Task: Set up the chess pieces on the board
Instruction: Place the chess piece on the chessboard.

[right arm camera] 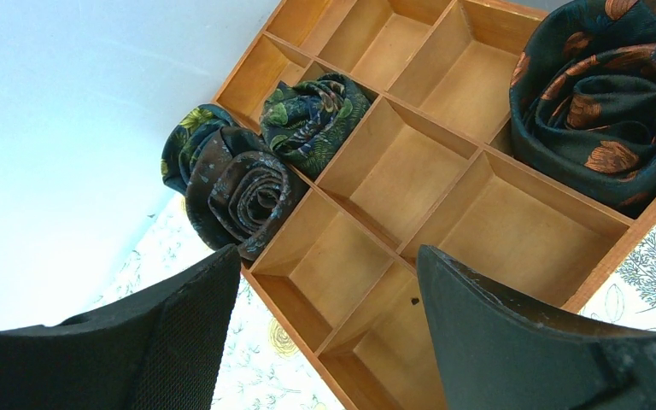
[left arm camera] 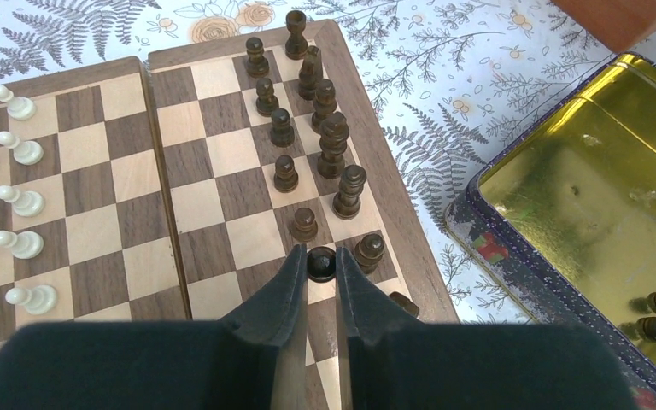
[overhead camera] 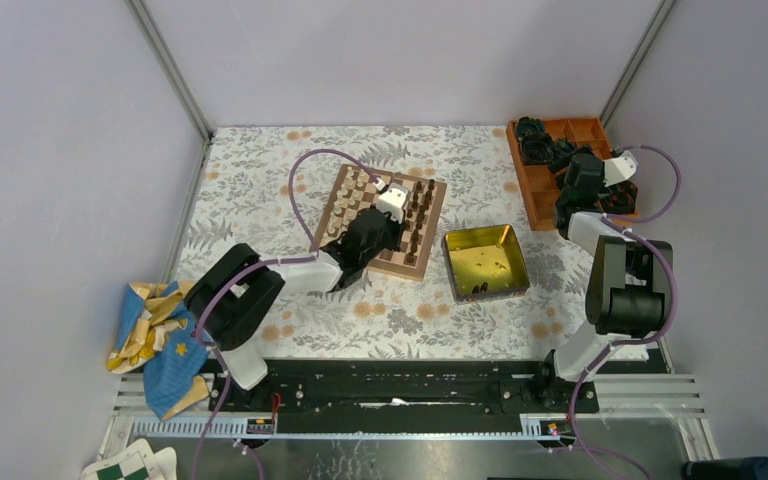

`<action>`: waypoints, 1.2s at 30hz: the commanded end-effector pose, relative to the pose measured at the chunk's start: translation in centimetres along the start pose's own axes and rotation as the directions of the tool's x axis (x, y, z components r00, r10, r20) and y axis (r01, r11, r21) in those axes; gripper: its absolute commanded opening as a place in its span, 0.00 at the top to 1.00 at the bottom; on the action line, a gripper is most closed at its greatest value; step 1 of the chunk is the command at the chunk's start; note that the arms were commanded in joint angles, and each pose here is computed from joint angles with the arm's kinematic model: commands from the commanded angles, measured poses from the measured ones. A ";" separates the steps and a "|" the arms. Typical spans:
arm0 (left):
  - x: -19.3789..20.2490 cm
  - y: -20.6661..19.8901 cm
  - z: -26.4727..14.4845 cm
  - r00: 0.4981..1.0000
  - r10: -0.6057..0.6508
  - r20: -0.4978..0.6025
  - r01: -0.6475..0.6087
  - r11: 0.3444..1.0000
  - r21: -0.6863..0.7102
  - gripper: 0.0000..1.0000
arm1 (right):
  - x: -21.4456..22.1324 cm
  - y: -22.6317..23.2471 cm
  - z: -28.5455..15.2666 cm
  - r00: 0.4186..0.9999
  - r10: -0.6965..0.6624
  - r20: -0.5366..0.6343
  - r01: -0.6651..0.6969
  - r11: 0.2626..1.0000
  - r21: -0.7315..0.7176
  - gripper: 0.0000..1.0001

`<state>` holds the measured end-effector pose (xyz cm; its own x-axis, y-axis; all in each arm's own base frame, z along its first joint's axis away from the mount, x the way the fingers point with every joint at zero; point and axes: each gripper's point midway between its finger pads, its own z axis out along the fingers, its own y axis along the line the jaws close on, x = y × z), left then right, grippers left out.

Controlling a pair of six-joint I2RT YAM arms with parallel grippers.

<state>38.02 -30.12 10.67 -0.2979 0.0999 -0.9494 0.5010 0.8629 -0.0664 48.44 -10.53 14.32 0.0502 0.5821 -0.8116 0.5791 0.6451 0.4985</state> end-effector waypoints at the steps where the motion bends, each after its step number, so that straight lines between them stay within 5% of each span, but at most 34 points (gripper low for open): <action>1: -0.9 -0.1 0.6 0.998 -0.023 0.057 0.022 1.000 0.011 1.00 | -0.6 0.7 0.3 0.999 0.028 0.027 -0.027 0.999 -0.026 0.18; 36: 1.6 0.3 2.8 0.999 -0.028 0.028 0.028 0.999 -0.022 1.00 | -0.1 0.4 0.6 1.000 0.019 0.022 -0.019 1.000 -0.017 0.18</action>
<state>38.30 -30.56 6.11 -0.3521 0.1244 -0.9277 0.4953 0.8657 -0.0719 48.53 -10.52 13.59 0.0388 0.5838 -0.8110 0.5849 0.6447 0.4921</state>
